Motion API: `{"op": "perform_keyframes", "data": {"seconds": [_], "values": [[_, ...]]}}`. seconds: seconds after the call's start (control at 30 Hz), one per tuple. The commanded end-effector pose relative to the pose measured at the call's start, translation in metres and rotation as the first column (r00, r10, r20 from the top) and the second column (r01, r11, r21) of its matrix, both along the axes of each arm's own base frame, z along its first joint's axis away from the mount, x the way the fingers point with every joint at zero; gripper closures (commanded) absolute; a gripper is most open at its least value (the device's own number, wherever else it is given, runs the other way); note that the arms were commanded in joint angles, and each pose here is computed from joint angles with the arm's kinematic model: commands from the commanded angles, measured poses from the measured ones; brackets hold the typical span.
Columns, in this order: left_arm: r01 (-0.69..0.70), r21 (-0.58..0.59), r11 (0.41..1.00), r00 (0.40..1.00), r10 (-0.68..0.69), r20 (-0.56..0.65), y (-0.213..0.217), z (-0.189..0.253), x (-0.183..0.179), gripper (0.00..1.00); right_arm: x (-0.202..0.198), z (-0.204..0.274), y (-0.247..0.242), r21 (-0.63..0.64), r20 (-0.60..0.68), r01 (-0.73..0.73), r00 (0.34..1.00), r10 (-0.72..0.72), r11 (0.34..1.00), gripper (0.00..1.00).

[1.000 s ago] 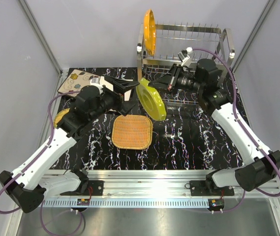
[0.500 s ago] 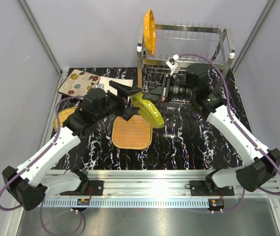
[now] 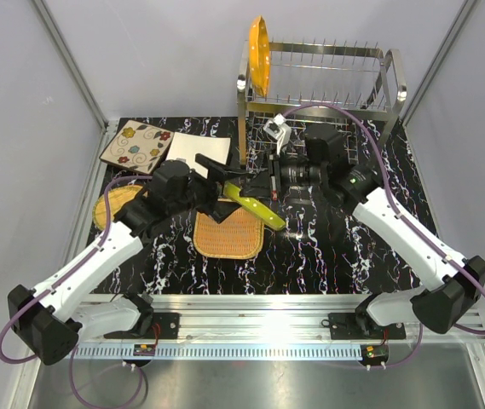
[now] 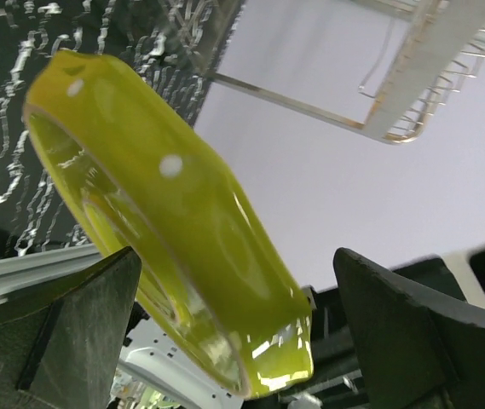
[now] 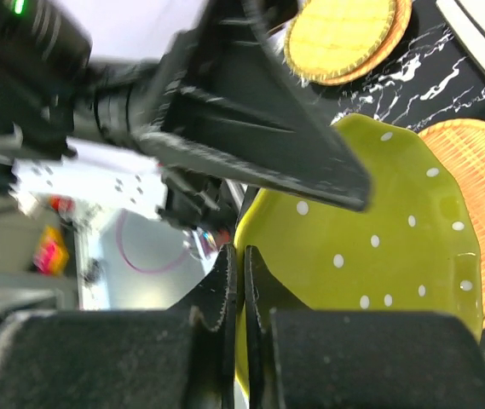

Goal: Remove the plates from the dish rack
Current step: Pass the plate from the right arm to the left

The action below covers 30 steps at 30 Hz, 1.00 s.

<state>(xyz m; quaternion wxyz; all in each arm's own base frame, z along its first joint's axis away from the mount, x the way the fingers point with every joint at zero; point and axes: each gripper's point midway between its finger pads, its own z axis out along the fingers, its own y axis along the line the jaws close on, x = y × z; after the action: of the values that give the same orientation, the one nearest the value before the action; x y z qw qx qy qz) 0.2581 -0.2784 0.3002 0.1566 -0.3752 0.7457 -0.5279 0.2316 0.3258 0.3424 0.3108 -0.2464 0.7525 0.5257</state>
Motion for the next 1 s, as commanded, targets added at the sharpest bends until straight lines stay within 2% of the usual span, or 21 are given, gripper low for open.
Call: {"op": "perform_keyframes", "data": {"seconds": [0.0, 0.2, 0.3, 0.37, 0.53, 0.63, 0.77, 0.8, 0.9, 0.97], "values": [[0.048, -0.004, 0.999, 0.999, -0.048, -0.004, -0.005, -0.004, -0.006, 0.04, -0.025, 0.053, 0.0, 0.069, 0.275, -0.093, 0.959, 0.071, 0.993, 1.0], [0.058, -0.014, 0.998, 0.998, -0.058, 0.017, -0.007, -0.003, -0.005, 0.13, -0.038, 0.037, 0.007, -0.041, 0.408, -0.137, 0.902, 0.142, 0.99, 1.0], [0.062, -0.016, 0.998, 0.998, -0.062, 0.03, -0.008, -0.004, -0.004, 0.21, -0.044, 0.028, 0.011, -0.106, 0.493, -0.152, 0.85, 0.185, 0.983, 1.0], [0.069, -0.019, 0.997, 0.997, -0.068, 0.042, -0.009, -0.006, -0.004, 0.32, -0.046, 0.021, 0.012, -0.153, 0.54, -0.154, 0.815, 0.213, 0.976, 1.0], [0.087, -0.011, 0.996, 0.992, -0.085, 0.091, -0.011, -0.009, -0.004, 0.44, -0.051, 0.005, 0.015, -0.254, 0.627, -0.144, 0.728, 0.276, 0.956, 1.0], [0.107, -0.018, 0.994, 0.986, -0.103, 0.13, -0.013, -0.009, -0.004, 0.56, -0.047, -0.005, 0.012, -0.309, 0.669, -0.121, 0.677, 0.306, 0.943, 1.0], [0.146, -0.022, 0.989, 0.969, -0.139, 0.203, -0.019, -0.009, -0.004, 0.8, -0.043, -0.016, 0.007, -0.366, 0.718, -0.094, 0.604, 0.345, 0.926, 1.0], [0.153, -0.017, 0.988, 0.967, -0.146, 0.207, -0.019, -0.012, -0.005, 0.89, -0.043, -0.018, 0.006, -0.373, 0.724, -0.092, 0.593, 0.352, 0.923, 1.0], [0.202, -0.051, 0.978, 0.93, -0.176, 0.322, -0.026, 0.0, -0.004, 0.98, -0.046, -0.029, 0.001, -0.398, 0.726, -0.099, 0.574, 0.379, 0.912, 1.0], [0.228, -0.051, 0.972, 0.91, -0.195, 0.366, -0.029, -0.005, -0.005, 1.0, -0.05, -0.027, -0.003, -0.389, 0.737, -0.104, 0.561, 0.377, 0.915, 0.99]]}}
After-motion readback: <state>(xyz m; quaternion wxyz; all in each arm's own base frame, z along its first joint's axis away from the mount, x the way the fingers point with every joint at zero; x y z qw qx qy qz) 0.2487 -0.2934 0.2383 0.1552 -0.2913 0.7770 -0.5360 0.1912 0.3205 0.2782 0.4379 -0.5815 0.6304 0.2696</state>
